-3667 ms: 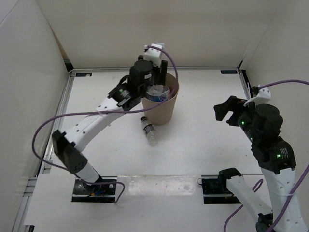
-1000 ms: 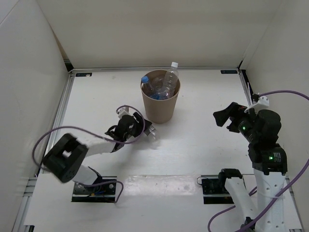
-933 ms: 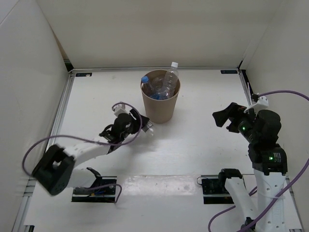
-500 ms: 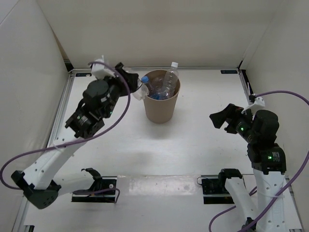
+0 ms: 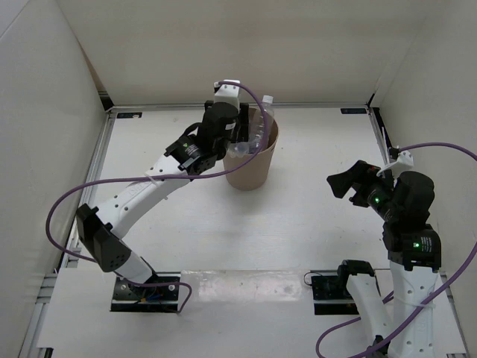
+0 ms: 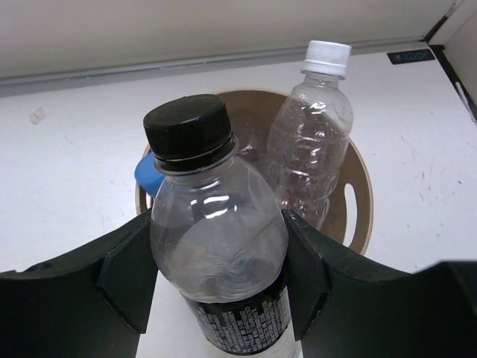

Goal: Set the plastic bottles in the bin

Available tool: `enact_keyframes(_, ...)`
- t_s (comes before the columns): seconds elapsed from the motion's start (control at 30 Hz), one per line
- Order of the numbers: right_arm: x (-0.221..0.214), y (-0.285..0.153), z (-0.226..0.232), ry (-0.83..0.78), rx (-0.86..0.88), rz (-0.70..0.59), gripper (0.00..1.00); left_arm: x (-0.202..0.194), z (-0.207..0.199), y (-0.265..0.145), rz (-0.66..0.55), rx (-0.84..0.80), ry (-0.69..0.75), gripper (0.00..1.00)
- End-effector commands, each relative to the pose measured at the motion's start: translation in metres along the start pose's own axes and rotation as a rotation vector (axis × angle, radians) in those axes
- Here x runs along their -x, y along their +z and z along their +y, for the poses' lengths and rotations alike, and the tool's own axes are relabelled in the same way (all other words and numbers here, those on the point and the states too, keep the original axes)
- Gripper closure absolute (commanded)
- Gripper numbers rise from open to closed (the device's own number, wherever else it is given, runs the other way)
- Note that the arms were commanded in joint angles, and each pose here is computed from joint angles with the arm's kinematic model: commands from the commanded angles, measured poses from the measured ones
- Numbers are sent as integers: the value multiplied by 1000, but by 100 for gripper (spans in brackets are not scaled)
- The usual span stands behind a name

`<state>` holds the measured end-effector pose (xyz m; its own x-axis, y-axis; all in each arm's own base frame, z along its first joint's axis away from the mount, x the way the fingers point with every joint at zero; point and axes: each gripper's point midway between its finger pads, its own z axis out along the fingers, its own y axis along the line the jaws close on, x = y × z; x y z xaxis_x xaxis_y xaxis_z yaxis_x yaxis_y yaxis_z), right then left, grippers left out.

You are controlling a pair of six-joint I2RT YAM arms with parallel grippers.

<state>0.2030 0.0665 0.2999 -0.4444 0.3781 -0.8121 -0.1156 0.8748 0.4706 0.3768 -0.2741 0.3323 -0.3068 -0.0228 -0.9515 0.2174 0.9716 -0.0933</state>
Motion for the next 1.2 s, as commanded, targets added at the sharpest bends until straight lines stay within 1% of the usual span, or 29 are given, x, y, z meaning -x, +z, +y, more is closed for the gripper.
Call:
enact_keyframes(0.0,6,-4,8,-32,38,-23,10,18,-6,-5,-42,34,52,36)
enact_keyframes(0.07,6,-4,8,-33,35,-24,10,16,-8,0,-44,51,81,35)
enact_keyframes(0.1,6,-4,8,-33,33,-25,10,20,-13,-1,-48,48,86,33)
enact_keyframes(0.2,5,-3,6,-29,29,-22,10,17,-15,7,-43,60,94,32)
enact_keyframes(0.3,3,-3,6,-26,29,-18,10,21,-15,8,-56,71,94,28)
enact_keyframes(0.33,3,-3,5,-30,29,-18,10,24,-15,9,-64,74,92,28)
enact_keyframes(0.37,3,-3,6,-30,30,-16,10,25,-16,11,-69,80,97,25)
enact_keyframes(0.5,3,-3,6,-28,30,-16,10,29,-17,20,-72,100,125,22)
enact_keyframes(0.6,2,-3,6,-28,32,-13,10,25,-16,28,-49,132,157,13)
enact_keyframes(0.63,3,-3,6,-30,31,-15,10,23,-16,31,-44,134,161,9)
enact_keyframes(0.67,2,-2,6,-33,32,-13,10,26,-18,31,-49,130,157,0)
enact_keyframes(0.73,2,-1,5,-30,32,-8,10,25,-16,31,-40,149,161,0)
enact_keyframes(0.77,1,-1,5,-31,31,-7,10,37,-12,27,-60,170,143,0)
enact_keyframes(0.83,3,0,5,-33,30,-9,10,45,-3,16,-70,204,127,0)
enact_keyframes(0.9,3,0,4,-36,29,-10,10,68,13,-11,-119,231,69,0)
enact_keyframes(0.93,3,1,5,-32,29,-5,10,63,17,-15,-112,231,70,0)
enact_keyframes(1.0,4,2,5,-28,29,-5,10,76,33,-46,-166,216,3,0)
enact_keyframes(1.03,5,3,5,-27,30,-3,10,58,38,-45,-144,221,20,0)
enact_keyframes(1.07,5,4,5,-24,31,-2,10,70,49,-70,-184,200,-23,0)
enact_keyframes(1.1,5,4,6,-27,36,-2,10,34,55,-62,-123,217,17,0)
enact_keyframes(1.17,6,5,7,-24,42,1,10,20,72,-78,-96,247,25,0)
